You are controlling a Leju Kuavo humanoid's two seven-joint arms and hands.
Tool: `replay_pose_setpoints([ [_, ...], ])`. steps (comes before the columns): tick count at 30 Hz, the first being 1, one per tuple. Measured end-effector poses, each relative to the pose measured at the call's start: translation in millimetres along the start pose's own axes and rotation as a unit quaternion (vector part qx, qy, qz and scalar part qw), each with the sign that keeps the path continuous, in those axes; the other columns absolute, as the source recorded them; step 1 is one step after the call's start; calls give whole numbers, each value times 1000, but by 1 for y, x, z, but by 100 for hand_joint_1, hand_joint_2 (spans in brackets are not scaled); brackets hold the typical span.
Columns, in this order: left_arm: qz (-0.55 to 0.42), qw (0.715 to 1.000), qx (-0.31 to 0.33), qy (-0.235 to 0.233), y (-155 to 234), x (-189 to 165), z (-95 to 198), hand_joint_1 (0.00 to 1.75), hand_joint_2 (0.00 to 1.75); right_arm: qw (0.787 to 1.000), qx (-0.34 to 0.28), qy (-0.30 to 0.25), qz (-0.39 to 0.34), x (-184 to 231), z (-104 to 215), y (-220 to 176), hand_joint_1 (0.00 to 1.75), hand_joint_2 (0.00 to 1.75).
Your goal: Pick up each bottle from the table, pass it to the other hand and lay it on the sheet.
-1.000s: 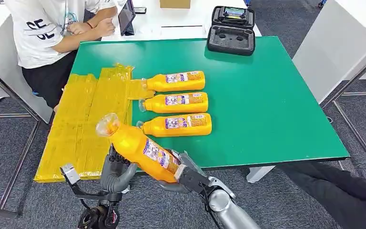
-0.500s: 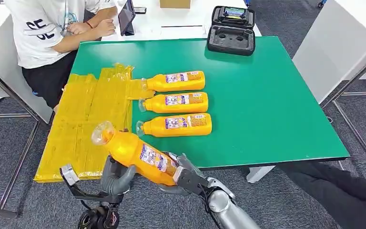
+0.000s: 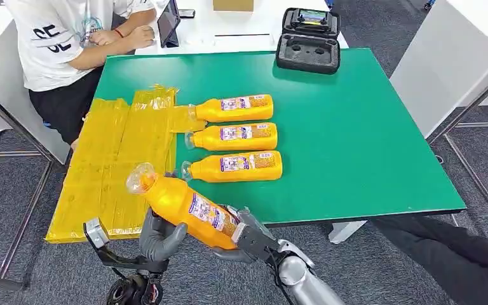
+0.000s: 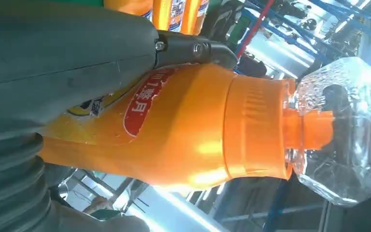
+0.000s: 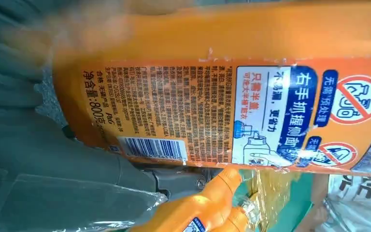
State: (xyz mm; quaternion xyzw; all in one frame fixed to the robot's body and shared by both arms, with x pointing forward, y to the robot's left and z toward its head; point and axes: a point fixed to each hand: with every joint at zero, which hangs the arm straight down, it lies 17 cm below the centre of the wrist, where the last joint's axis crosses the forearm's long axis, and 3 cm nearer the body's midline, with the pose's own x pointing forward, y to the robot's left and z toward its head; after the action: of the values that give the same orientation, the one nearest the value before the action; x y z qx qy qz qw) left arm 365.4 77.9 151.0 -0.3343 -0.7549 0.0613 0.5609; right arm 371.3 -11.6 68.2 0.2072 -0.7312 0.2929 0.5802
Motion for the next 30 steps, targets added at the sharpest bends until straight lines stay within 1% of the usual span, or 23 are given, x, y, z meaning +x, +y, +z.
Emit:
replay_pose_setpoints([
  [6,-4,1000,-8,-13,-5,7,-2,0,175,1000,-7,-4,-14,2,0,-3,175,175],
  [9,-18,1000,-14,-12,-10,6,-3,0,175,1000,-9,-3,-15,2,1,-5,175,175],
  [18,-32,999,-22,9,-14,-4,-11,0,175,1000,-3,8,-8,-1,4,0,175,175],
  [19,-33,999,-24,13,-14,-6,-12,5,175,1000,-3,10,-7,-2,4,0,175,175],
  [20,-36,999,-26,17,-15,-8,-12,101,175,1000,-3,12,-7,-2,4,0,175,175],
  [21,-39,999,-29,19,-15,-10,-13,143,175,1000,-3,13,-7,-3,4,0,175,175],
  [22,-40,998,-31,22,-15,-12,-13,143,175,1000,-3,14,-7,-3,4,0,175,175],
  [23,-40,998,-32,25,-16,-13,-13,136,175,1000,-2,15,-7,-3,4,0,175,175],
  [25,-41,998,-36,30,-17,-17,-14,148,175,1000,-1,17,-5,-4,4,1,175,175],
  [26,-41,998,-37,32,-18,-17,-14,143,175,1000,-1,18,-4,-4,5,2,175,175],
  [28,-42,998,-38,39,-18,-21,-15,141,175,1000,1,24,-3,-7,7,4,175,175],
  [29,-41,998,-37,42,-18,-22,-14,148,175,1000,1,25,-3,-7,7,5,175,175],
  [30,-41,997,-37,45,-17,-24,-14,150,175,1000,1,27,-2,-9,8,5,175,175],
])
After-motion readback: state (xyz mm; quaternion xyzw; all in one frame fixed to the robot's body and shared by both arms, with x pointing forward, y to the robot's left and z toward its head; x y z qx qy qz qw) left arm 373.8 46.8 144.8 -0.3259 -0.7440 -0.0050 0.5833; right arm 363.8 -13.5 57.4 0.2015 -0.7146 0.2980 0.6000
